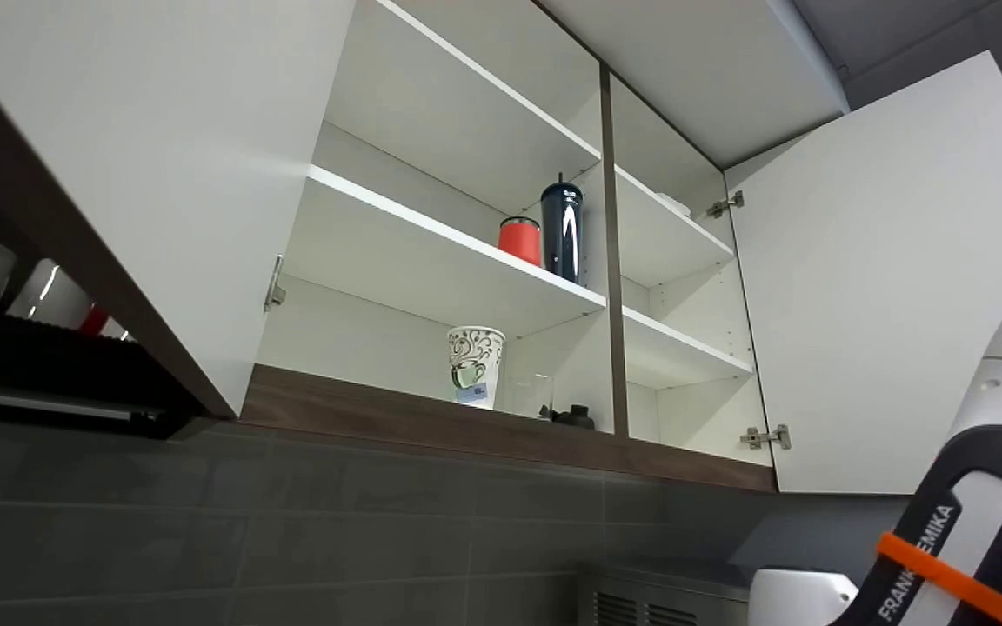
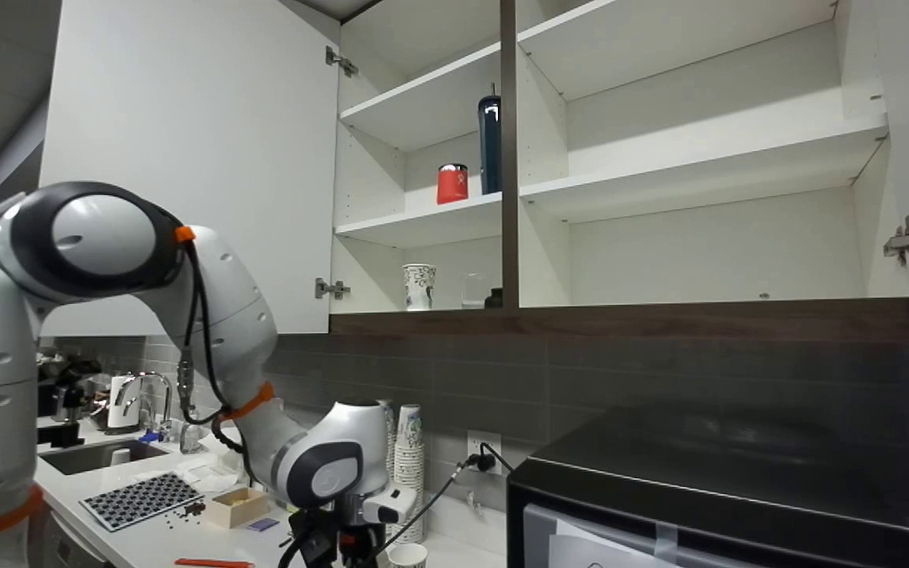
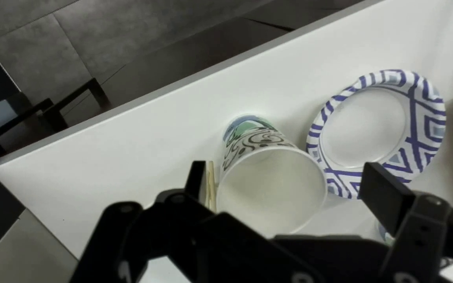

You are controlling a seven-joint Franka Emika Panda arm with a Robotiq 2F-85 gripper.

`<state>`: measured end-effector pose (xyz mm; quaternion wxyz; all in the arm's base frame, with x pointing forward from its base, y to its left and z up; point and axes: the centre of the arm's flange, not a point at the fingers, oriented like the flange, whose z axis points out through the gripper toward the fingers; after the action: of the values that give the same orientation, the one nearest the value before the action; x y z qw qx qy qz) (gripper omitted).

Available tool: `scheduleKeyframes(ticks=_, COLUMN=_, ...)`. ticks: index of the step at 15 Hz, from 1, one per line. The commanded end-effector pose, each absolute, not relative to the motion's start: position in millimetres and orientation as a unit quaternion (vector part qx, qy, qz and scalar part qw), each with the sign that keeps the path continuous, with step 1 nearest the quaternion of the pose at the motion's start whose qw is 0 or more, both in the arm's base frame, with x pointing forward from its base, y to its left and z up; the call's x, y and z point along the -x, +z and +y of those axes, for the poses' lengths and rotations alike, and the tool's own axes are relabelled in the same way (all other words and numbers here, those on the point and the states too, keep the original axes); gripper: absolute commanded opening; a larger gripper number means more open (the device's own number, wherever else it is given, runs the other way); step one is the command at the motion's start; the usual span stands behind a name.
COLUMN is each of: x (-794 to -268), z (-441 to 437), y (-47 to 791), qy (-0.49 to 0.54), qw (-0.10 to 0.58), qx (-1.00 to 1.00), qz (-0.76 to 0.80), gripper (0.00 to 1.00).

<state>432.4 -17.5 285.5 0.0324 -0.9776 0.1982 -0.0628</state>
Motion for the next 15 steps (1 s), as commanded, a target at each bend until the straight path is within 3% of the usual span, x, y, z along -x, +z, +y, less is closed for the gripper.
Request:
scheduleKeyframes(ticks=1, x=-462.6, z=-26.8, y=249.7, qy=-0.070, qw=0.025, qx=0.966, qz=0.248, gripper=1.00)
scheduleKeyframes(ticks=2, x=-465.1, z=-30.4, y=244.5, qy=-0.071, qw=0.022, qx=0.963, qz=0.258, gripper=1.00)
scheduleKeyframes(ticks=3, x=-467.1, z=-33.0, y=240.7, qy=-0.074, qw=0.019, qx=0.960, qz=0.269, gripper=0.74)
scheduleKeyframes(ticks=5, x=-472.3, z=-38.1, y=235.7, qy=-0.085, qw=0.009, qx=0.955, qz=0.283, gripper=0.68)
scheduleKeyframes(ticks=12, x=-484.1, z=-41.1, y=227.8, qy=-0.070, qw=0.004, qx=0.953, qz=0.293, gripper=0.12)
scheduleKeyframes(ticks=14, x=-483.2, z=-40.4, y=233.0, qy=-0.072, qw=0.002, qx=0.953, qz=0.294, gripper=0.01)
scheduleKeyframes(ticks=15, x=-481.3, z=-40.5, y=237.2, qy=-0.072, qw=-0.004, qx=0.952, qz=0.297, gripper=0.00)
